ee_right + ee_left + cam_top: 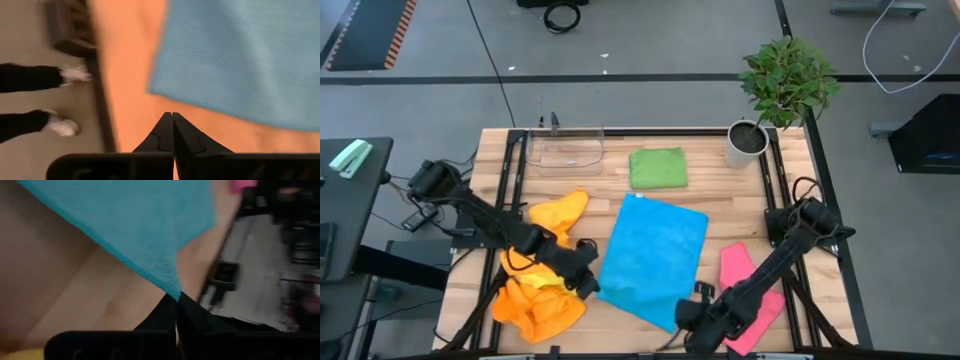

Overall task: Fold microfiber towels
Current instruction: Fold the blue towel

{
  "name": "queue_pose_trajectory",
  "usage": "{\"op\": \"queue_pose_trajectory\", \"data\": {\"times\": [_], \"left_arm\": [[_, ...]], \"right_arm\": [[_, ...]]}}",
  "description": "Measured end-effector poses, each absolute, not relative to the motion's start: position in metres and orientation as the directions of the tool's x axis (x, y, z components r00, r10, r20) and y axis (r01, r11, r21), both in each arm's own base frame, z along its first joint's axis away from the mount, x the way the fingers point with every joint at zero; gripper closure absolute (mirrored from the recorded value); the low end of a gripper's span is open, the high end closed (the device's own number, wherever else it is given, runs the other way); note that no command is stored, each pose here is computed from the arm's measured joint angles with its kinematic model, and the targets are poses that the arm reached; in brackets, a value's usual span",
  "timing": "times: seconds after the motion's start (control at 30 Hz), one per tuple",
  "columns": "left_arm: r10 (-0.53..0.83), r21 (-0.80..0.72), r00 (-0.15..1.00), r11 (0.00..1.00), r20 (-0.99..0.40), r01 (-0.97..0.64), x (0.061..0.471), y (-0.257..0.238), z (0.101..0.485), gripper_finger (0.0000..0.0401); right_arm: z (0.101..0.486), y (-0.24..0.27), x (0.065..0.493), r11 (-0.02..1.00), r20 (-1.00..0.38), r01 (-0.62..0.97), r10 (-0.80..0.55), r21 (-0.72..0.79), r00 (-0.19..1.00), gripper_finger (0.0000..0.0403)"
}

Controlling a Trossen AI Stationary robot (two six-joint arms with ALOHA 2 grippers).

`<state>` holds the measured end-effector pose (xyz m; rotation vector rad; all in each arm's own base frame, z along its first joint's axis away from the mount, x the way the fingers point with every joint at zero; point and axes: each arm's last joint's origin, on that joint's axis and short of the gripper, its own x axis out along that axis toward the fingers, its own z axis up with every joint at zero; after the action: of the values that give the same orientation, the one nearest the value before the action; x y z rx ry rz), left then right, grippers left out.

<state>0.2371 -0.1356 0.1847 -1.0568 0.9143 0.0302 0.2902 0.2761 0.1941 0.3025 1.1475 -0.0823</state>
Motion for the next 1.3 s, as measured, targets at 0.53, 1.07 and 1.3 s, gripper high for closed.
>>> {"op": "queue_pose_trajectory", "data": {"times": [0.53, 1.07, 1.3], "left_arm": [[-0.477, -0.588, 0.492, 0.804, -0.728, -0.09, 0.23, -0.145, 0.168, 0.027], [-0.413, -0.064, 0.512, 0.821, -0.753, 0.568, 0.207, -0.162, 0.176, 0.0215], [-0.379, 0.028, 0.598, 0.829, -0.706, 0.559, 0.213, -0.168, 0.175, 0.0229]], "right_arm": [[0.155, 0.289, 0.286, 0.954, -0.768, 0.099, 0.163, 0.282, 0.619, 0.0329], [0.146, 0.303, 0.278, 0.98, -0.754, -0.038, 0.173, 0.193, 0.634, 0.023], [0.115, 0.3, 0.287, 0.989, -0.785, -0.008, 0.12, 0.145, 0.607, 0.0233]]}}
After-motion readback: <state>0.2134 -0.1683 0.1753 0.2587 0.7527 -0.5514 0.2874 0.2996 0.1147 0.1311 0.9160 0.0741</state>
